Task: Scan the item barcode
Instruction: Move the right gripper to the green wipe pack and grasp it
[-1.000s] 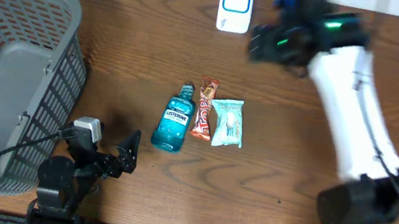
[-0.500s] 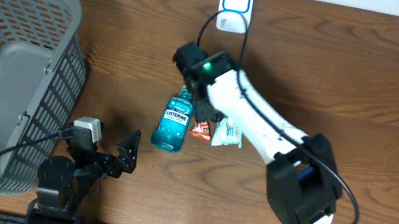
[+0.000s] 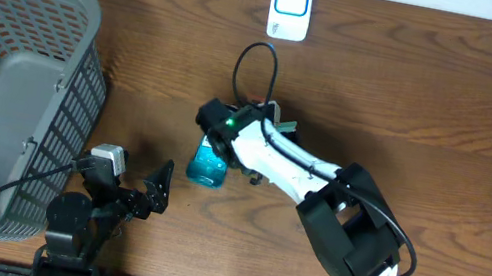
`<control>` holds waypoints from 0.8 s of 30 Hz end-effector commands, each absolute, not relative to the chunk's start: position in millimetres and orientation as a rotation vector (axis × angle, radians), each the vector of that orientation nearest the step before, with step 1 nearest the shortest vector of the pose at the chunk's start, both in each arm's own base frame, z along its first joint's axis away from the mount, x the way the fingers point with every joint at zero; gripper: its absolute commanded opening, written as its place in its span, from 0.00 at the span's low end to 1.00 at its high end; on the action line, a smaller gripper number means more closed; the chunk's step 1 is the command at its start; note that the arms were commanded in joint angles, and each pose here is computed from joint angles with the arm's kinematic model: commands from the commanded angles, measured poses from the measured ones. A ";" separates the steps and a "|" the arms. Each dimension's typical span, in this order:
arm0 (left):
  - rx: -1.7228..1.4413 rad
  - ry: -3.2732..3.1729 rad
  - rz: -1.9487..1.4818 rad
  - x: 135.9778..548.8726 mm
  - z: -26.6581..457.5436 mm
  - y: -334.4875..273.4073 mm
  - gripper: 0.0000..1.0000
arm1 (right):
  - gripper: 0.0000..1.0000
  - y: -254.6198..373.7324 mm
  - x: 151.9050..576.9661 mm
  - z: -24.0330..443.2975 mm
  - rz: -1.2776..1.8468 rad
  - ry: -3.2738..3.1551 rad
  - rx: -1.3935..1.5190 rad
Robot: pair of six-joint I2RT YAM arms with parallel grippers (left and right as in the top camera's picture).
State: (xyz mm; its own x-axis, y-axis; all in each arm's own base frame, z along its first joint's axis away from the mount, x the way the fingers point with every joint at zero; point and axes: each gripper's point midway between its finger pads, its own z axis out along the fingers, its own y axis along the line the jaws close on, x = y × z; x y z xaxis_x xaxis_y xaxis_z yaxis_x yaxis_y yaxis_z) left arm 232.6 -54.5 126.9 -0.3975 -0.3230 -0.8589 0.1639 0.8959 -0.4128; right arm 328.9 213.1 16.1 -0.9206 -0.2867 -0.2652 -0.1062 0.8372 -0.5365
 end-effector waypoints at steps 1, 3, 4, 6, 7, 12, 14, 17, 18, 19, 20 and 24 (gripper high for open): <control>-0.115 1.903 -0.534 232.4 129.5 -54.9 0.98 | 0.73 195.5 320.8 -5.6 -0.829 2.685 -0.271; -0.115 1.903 -0.534 232.4 129.5 -54.9 0.98 | 0.69 195.4 323.3 -9.1 -0.824 2.678 -0.307; -0.115 1.903 -0.534 232.4 129.5 -54.9 0.98 | 0.68 196.4 325.0 -10.3 -0.819 2.676 -0.334; -0.115 1.903 -0.534 232.4 129.5 -54.9 0.98 | 0.67 198.1 327.6 -11.3 -0.813 2.672 -0.367; -0.115 1.903 -0.534 232.4 129.5 -54.9 0.98 | 0.66 197.8 328.4 -11.6 -0.812 2.671 -0.373; -0.115 1.903 -0.534 232.4 129.5 -54.9 0.98 | 0.54 190.9 325.2 -17.8 -0.819 2.697 -0.374; -0.115 1.903 -0.534 232.4 129.5 -54.9 0.98 | 0.44 188.0 321.2 -22.3 -0.809 2.729 -0.367; -0.115 1.903 -0.534 232.4 129.5 -54.9 0.98 | 0.32 184.0 317.6 -24.9 -0.802 2.761 -0.338; -0.115 1.903 -0.534 232.4 129.5 -54.9 0.98 | 0.29 183.7 317.3 -25.5 -0.798 2.767 -0.335; -0.115 1.903 -0.534 232.4 129.5 -54.9 0.98 | 0.27 183.8 316.7 -26.0 -0.793 2.774 -0.334; -0.115 1.903 -0.534 232.4 129.5 -54.9 0.98 | 0.24 184.5 316.1 -26.6 -0.786 2.780 -0.335; -0.115 1.903 -0.534 232.4 129.5 -54.9 0.98 | 0.09 189.3 314.8 -27.8 -0.757 2.805 -0.368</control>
